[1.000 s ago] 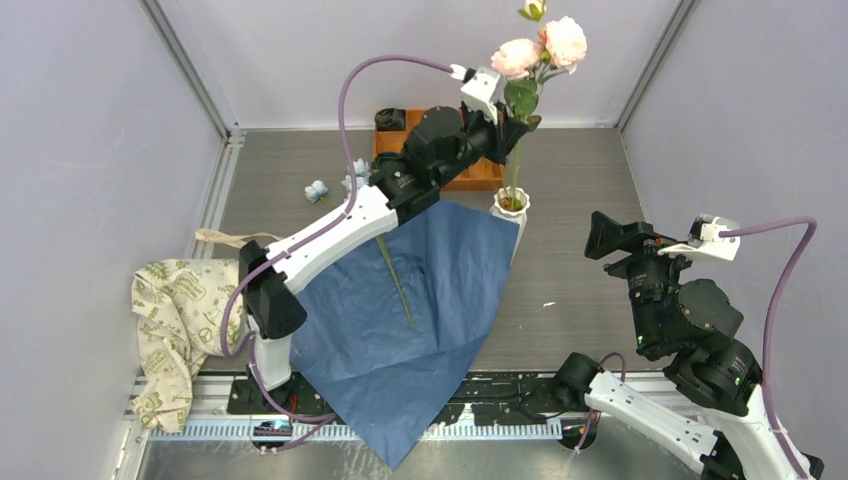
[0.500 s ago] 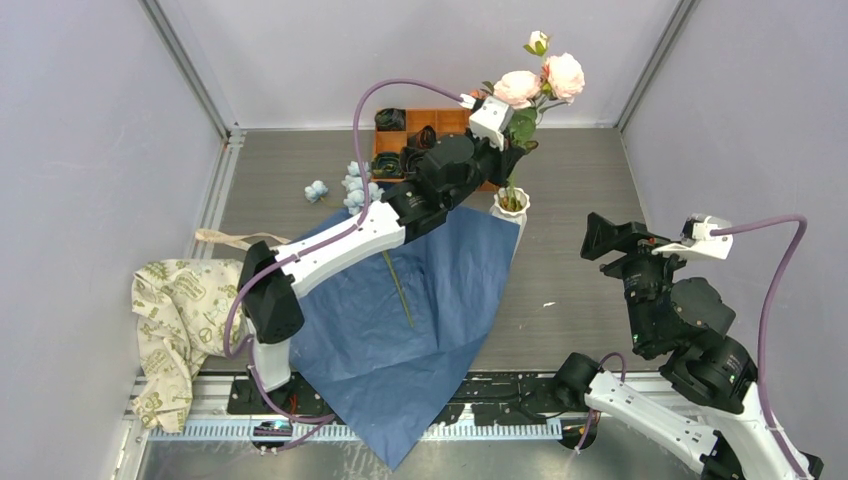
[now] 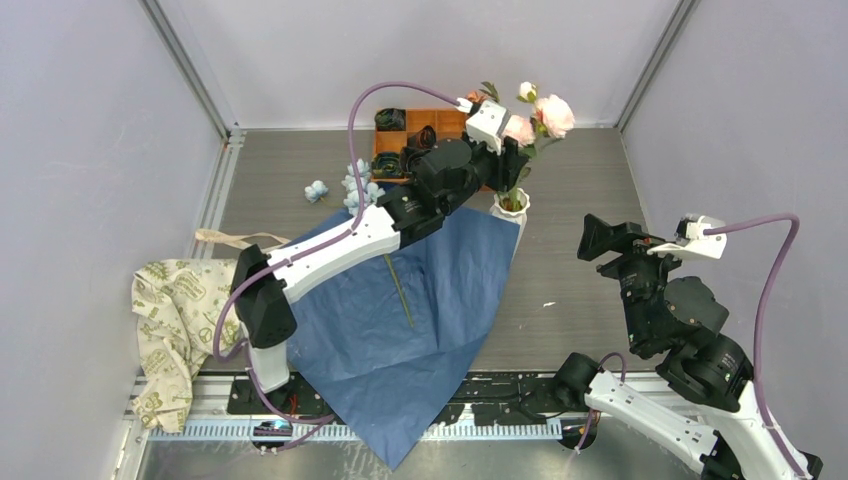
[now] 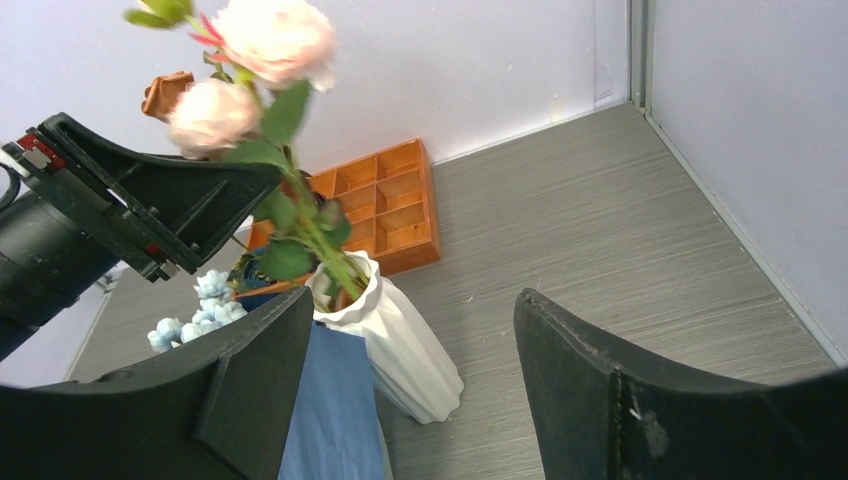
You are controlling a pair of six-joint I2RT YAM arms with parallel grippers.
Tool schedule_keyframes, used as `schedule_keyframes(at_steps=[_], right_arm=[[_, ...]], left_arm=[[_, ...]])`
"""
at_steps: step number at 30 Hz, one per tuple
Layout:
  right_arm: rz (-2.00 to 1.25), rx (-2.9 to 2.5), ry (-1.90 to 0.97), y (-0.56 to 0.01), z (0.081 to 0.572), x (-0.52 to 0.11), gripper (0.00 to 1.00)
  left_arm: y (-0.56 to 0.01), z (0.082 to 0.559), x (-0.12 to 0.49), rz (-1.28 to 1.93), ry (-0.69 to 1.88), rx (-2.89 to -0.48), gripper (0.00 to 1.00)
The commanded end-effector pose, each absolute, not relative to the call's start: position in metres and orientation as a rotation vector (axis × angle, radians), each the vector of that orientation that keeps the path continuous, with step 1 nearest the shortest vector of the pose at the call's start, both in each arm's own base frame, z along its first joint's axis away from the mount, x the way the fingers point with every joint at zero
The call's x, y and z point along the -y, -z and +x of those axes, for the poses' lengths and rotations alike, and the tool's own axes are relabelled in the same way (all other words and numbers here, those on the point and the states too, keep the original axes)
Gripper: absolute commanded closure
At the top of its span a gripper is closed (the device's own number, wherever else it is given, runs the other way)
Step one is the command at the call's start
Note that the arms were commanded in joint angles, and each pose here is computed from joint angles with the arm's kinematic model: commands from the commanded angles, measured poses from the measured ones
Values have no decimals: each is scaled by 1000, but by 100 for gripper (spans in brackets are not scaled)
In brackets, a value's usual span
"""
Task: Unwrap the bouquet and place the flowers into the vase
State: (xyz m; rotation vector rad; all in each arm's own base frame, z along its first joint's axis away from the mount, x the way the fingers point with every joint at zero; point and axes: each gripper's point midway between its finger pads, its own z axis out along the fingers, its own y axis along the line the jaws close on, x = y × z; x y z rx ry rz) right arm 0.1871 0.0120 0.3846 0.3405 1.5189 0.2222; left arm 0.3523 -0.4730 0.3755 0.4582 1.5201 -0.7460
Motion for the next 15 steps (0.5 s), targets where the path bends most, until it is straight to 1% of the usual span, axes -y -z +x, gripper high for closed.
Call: schedule_keyframes(at_steps=[1, 3, 5, 11, 15], right_arm=[[367, -1496, -249, -391, 187, -12, 21], [369, -1496, -250, -390, 187, -12, 21], [369, -1497, -254, -390, 188, -13, 21], [366, -1503, -257, -389, 189, -16, 21], [363, -1508, -255, -388, 191, -18, 21]], left_arm=[[-428, 336, 462, 431, 774, -1426, 48], [-428, 333, 462, 438, 773, -1433, 43], [-427, 330, 461, 441, 769, -1443, 39], [-430, 317, 449, 432, 760, -1450, 38], [-446, 306, 438, 424, 775, -1426, 37]])
